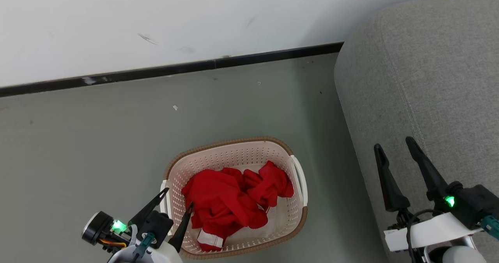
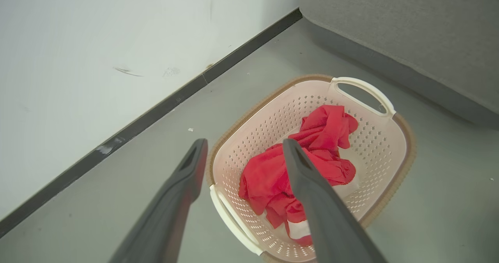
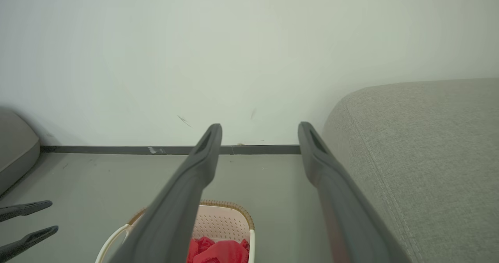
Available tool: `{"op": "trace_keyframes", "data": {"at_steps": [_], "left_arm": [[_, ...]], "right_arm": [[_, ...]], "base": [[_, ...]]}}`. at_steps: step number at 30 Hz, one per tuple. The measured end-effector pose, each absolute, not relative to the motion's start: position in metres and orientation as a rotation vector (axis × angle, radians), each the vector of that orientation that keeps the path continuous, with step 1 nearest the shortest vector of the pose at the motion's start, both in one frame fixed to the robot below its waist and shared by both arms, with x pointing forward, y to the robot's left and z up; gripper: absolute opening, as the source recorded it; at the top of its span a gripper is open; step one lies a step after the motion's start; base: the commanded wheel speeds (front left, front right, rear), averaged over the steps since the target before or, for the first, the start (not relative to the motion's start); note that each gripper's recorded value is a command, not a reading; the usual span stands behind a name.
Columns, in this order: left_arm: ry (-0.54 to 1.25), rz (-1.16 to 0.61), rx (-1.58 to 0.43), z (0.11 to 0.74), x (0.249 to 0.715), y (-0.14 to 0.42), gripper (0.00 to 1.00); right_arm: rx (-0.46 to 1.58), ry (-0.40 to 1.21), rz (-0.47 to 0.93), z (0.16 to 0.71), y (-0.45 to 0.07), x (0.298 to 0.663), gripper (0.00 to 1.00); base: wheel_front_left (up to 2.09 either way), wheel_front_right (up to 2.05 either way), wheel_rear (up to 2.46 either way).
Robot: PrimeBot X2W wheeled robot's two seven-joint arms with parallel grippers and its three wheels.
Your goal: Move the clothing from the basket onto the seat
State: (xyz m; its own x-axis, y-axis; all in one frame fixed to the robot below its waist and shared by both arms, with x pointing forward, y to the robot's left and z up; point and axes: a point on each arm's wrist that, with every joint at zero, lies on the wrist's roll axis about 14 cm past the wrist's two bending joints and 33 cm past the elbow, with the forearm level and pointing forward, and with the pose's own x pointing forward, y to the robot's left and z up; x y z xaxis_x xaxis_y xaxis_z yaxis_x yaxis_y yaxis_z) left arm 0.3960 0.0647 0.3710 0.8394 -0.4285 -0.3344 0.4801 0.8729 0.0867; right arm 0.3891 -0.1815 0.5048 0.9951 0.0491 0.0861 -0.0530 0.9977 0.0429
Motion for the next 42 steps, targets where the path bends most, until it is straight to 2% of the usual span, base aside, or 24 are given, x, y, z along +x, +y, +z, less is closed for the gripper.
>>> {"op": "trace_keyframes", "data": {"at_steps": [19,25,42], "left_arm": [[0.425,-0.691,0.152,0.304,0.419,0.004,1.00],[0.473,-0.776,0.139,0.280,0.412,-0.016,1.00],[0.538,-0.883,0.153,0.225,0.421,-0.038,1.00]], "right_arm": [[0.035,-0.098,0.050,0.492,-0.187,0.444,1.00],[0.033,-0.096,0.052,0.484,-0.188,0.460,1.00],[0.024,-0.061,0.038,0.455,-0.199,0.488,1.00]], "base": [[0.00,0.00,0.00],[0.00,0.00,0.00],[0.00,0.00,0.00]]}}
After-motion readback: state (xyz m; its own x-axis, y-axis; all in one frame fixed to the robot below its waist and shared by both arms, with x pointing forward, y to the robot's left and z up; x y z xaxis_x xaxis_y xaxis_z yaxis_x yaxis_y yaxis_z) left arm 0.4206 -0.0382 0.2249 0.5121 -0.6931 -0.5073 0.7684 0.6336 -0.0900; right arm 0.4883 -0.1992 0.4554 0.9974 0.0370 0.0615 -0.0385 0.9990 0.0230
